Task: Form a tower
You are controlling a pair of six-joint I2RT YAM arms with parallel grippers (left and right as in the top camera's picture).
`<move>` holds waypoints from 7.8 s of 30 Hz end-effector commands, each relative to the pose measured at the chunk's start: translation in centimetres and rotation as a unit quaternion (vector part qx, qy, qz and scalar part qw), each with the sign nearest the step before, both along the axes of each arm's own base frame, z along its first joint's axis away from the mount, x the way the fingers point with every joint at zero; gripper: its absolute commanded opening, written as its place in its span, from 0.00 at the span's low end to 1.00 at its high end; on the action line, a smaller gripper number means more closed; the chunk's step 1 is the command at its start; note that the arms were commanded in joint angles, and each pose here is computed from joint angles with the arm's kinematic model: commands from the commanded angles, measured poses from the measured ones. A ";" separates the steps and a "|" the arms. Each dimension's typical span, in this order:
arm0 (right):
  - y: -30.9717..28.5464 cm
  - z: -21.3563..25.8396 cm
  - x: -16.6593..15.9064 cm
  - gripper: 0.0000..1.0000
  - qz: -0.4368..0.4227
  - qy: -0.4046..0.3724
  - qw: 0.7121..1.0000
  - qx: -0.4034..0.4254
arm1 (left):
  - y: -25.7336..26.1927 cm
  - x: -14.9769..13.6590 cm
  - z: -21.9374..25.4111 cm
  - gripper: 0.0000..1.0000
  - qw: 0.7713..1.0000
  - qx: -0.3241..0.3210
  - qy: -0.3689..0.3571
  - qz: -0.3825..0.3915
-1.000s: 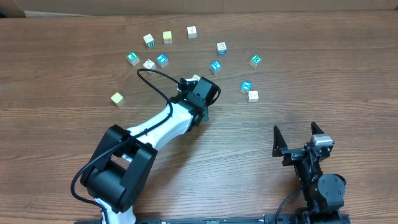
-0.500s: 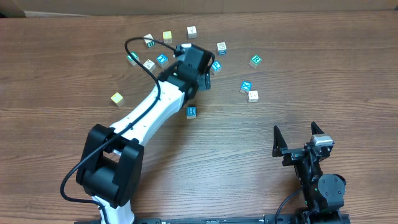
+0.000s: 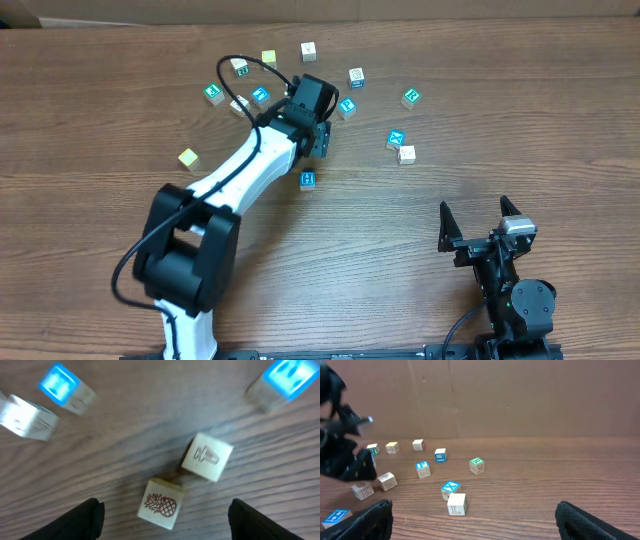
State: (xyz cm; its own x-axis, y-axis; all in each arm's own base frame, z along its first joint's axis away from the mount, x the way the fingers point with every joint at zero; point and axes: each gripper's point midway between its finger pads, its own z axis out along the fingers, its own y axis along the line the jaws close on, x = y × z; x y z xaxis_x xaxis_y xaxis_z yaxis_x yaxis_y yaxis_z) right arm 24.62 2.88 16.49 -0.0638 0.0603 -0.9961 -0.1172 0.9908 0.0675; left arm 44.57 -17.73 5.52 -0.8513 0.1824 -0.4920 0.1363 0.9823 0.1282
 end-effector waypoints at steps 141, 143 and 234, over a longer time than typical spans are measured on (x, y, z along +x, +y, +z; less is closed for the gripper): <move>0.1 -0.4 0.0 1.00 0.002 0.004 1.000 0.001 | 1.3 -0.9 6.8 0.24 0.994 -0.097 -0.026 0.051; 0.1 -0.4 0.0 1.00 0.002 0.004 1.000 0.001 | 1.6 -1.8 7.1 0.24 0.992 -0.101 -0.015 0.067; 0.1 -0.4 0.0 1.00 0.002 0.004 1.000 0.001 | -1.4 -8.5 -0.9 0.24 0.992 -0.054 0.037 0.110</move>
